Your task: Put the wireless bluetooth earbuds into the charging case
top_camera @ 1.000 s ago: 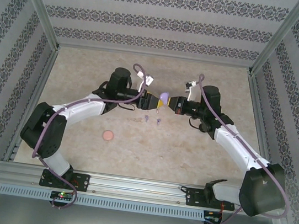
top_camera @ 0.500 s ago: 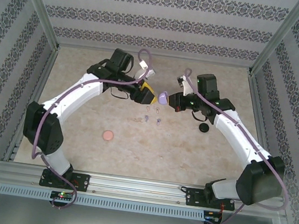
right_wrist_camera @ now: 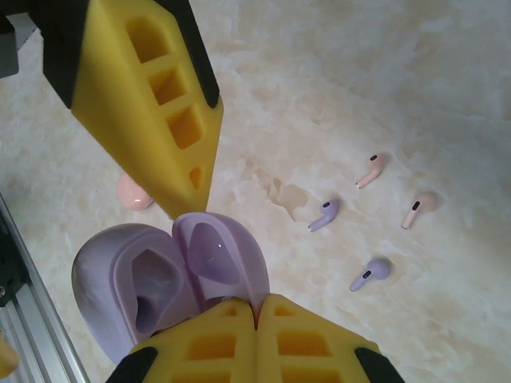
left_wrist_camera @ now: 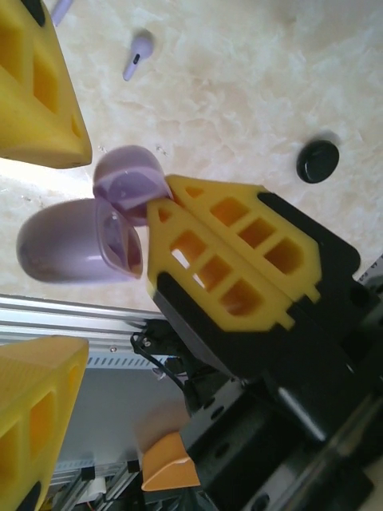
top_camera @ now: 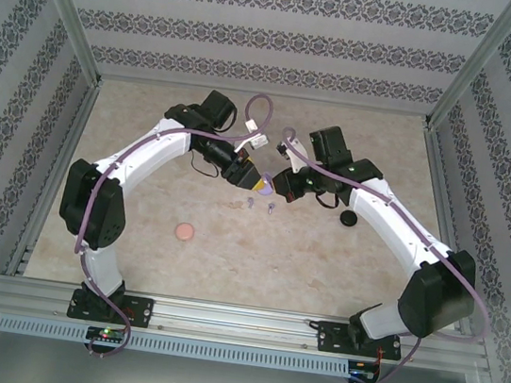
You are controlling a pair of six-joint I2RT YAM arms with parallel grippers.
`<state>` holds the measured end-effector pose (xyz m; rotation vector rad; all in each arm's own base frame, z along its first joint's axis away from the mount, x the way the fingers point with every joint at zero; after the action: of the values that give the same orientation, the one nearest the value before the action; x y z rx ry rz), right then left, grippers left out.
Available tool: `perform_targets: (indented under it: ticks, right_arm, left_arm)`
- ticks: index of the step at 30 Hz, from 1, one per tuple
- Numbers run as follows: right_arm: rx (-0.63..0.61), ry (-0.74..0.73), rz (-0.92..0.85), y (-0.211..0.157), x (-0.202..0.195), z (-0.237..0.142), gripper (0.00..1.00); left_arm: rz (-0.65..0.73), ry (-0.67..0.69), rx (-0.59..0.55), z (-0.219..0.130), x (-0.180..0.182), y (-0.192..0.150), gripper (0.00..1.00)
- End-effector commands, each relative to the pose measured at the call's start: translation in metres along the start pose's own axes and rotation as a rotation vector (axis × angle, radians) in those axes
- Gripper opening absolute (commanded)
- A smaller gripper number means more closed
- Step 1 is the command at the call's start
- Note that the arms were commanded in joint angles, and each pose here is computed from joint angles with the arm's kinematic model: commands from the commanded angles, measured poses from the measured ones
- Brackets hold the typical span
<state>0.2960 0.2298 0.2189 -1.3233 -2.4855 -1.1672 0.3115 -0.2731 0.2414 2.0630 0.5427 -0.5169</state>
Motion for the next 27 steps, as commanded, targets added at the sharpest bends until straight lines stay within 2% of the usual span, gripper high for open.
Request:
perform_targets:
  ticks: [1, 10, 15, 22, 27]
  right_arm:
    - [-0.006, -0.009, -0.023, 0.006, 0.002, 0.000, 0.00]
    - [-0.024, 0.008, -0.024, 0.013, 0.005, 0.001, 0.00]
    - [-0.034, 0.009, -0.025, 0.015, 0.006, -0.001, 0.00]
    - [-0.045, 0.026, -0.017, 0.018, 0.008, -0.001, 0.00]
    - [-0.050, 0.038, -0.013, 0.019, 0.010, 0.000, 0.00]
  left_arm:
    - [0.008, -0.064, -0.009, 0.000, -0.005, 0.002, 0.56]
    - [-0.010, -0.110, -0.017, 0.006, -0.002, 0.001, 0.52]
    - [-0.014, -0.126, -0.025, 0.008, -0.001, 0.002, 0.45]
    - [-0.024, -0.138, -0.023, 0.010, 0.001, 0.000, 0.45]
    - [-0.029, -0.140, -0.024, 0.012, 0.004, 0.000, 0.39]
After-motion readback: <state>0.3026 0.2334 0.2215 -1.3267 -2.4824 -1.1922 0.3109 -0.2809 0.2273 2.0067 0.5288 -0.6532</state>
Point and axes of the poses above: each hand's point on the last joint's axis, 136 mm out from that joint toward the fingers, its own z axis out along the fingers, its own x axis along the line the jaws close on, y = z × x, the point moved 3 cm from there along -z, back along the fingers, and after that the axes turned 5 degrees about z, right-handed, at the moved point
